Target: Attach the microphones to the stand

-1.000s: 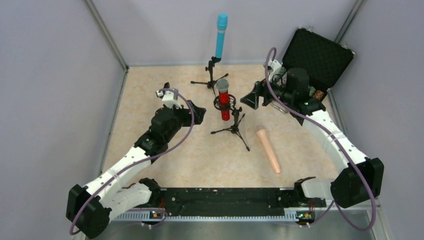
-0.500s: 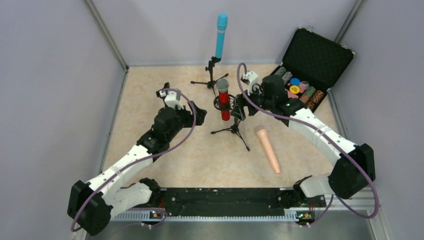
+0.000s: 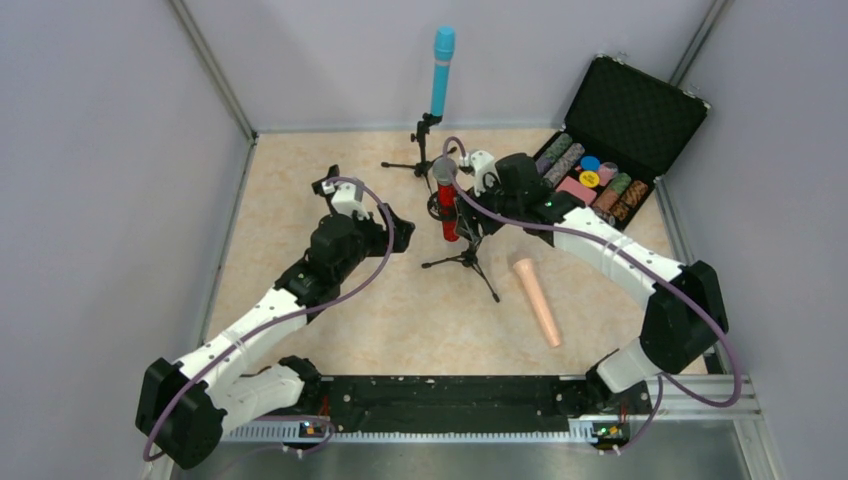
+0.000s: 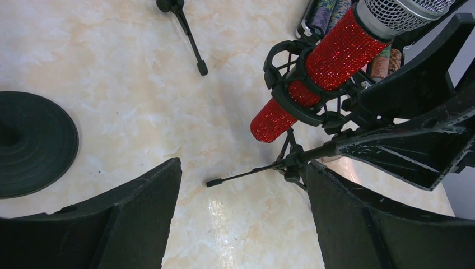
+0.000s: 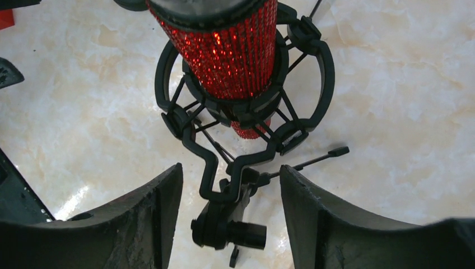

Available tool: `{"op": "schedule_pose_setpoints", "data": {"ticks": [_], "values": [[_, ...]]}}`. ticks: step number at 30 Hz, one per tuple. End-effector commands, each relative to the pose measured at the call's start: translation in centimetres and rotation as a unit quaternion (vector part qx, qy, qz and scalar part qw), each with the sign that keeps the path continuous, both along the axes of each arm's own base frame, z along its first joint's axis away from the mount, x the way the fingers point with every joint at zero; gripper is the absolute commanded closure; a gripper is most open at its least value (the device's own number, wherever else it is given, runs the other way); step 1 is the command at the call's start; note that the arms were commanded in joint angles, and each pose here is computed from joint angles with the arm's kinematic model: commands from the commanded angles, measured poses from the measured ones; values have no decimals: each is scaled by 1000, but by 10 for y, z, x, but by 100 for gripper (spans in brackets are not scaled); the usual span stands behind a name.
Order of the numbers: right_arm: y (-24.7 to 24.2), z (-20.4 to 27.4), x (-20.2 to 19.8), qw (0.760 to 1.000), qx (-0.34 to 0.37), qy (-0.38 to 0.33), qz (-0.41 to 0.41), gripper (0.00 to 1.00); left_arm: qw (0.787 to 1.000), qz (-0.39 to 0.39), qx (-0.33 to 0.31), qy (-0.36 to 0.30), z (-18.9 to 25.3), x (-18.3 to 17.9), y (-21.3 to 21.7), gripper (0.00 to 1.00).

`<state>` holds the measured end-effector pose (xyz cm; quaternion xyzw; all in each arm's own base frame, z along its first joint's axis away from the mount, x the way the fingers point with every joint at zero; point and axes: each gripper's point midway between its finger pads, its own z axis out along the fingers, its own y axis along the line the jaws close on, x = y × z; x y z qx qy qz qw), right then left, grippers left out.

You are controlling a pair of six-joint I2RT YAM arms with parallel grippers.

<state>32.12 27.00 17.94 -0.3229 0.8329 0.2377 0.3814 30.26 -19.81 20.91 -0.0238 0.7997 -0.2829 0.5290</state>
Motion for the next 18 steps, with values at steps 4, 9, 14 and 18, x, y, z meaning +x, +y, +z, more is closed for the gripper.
{"op": "schedule_pose_setpoints", "data": {"ticks": [4,9,14,18], "values": [[12,21,16,1000,-2,-27,-3,55,1000,3,-17,-22,22,5,-1,14],[14,29,18,1000,8,-29,-4,75,1000,2,-15,-22,22,6,-2,14],[16,44,19,999,21,-41,-8,92,1000,1,-14,-20,21,6,-3,14],[19,63,21,997,46,-52,-18,100,1000,-2,-15,-19,20,6,-4,14]]}}
